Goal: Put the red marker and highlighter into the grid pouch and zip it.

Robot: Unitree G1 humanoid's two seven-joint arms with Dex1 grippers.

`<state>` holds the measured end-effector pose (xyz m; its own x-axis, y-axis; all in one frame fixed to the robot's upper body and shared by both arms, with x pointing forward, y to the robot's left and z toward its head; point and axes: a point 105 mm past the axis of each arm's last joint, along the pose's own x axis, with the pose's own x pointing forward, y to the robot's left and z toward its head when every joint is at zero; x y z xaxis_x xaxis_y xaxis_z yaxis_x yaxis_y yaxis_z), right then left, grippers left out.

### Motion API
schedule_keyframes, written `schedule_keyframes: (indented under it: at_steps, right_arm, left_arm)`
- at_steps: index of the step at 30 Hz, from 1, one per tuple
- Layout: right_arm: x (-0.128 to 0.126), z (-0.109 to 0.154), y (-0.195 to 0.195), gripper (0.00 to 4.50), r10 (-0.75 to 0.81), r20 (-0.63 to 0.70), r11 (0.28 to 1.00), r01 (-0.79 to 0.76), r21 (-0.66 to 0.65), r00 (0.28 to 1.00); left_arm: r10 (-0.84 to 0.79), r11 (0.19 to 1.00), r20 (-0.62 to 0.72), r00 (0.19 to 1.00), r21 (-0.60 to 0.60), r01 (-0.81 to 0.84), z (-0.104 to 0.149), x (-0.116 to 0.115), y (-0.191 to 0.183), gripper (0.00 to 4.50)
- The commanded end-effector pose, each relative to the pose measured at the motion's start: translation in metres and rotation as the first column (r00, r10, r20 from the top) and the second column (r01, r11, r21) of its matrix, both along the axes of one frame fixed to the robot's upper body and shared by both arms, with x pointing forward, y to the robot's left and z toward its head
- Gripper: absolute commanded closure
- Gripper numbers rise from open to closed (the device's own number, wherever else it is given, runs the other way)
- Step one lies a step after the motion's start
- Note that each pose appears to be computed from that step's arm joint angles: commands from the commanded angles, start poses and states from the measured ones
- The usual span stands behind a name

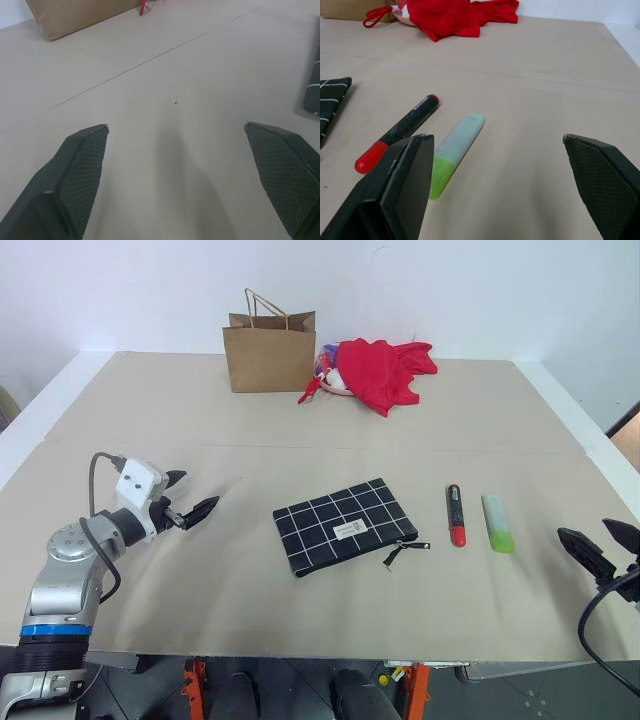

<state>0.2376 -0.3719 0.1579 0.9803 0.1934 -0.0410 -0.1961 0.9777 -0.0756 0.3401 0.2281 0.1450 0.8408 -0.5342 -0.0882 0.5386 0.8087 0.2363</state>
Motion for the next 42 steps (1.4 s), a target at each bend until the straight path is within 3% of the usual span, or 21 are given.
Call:
schedule_keyframes:
  at_steps: [1, 14, 19, 23, 26, 32, 33, 42]
  right_arm:
    - [0.000, 0.016, 0.002, 0.07, -0.002, 0.044, 0.999, 0.004, -0.041, 0.999]
    - [0.013, 0.028, 0.026, 0.07, 0.044, 0.091, 0.998, -0.040, -0.051, 0.995]
    - [0.041, 0.044, 0.086, 0.07, 0.215, 0.130, 0.976, -0.210, -0.048, 0.968]
    - [0.062, 0.045, 0.127, 0.07, 0.291, 0.137, 0.956, -0.291, -0.021, 0.947]
    - [0.079, 0.035, 0.157, 0.94, 0.324, 0.130, 0.944, -0.329, 0.020, 0.937]
    - [0.092, -0.014, 0.206, 3.81, 0.378, 0.024, 0.924, -0.378, 0.048, 0.926]
    - [0.093, -0.022, 0.206, 4.47, 0.365, 0.005, 0.930, -0.364, 0.048, 0.931]
    - [0.096, -0.054, 0.211, 4.47, 0.334, -0.059, 0.943, -0.333, 0.025, 0.941]
  left_arm:
    - [-0.015, 1.000, 0.033, 0.999, 0.002, 0.015, 0.012, -0.001, 0.002, 0.00]
    - [-0.094, 0.995, 0.030, 0.995, 0.029, 0.094, 0.012, -0.003, -0.010, 0.00]
    - [-0.257, 0.966, 0.021, 0.966, 0.034, 0.256, 0.012, -0.013, -0.050, 0.00]
    - [-0.457, 0.885, -0.033, 0.889, 0.084, 0.458, -0.002, -0.036, -0.095, 0.00]
    - [-0.580, 0.802, -0.085, 0.811, 0.114, 0.586, -0.016, -0.051, -0.119, 0.00]
    - [-0.665, 0.717, -0.115, 0.738, 0.177, 0.674, -0.028, -0.060, -0.138, 0.00]
    - [-0.668, 0.716, -0.104, 0.737, 0.181, 0.674, -0.026, -0.059, -0.139, 0.00]
    - [-0.699, 0.658, -0.022, 0.714, 0.369, 0.656, -0.020, -0.058, -0.138, 0.00]
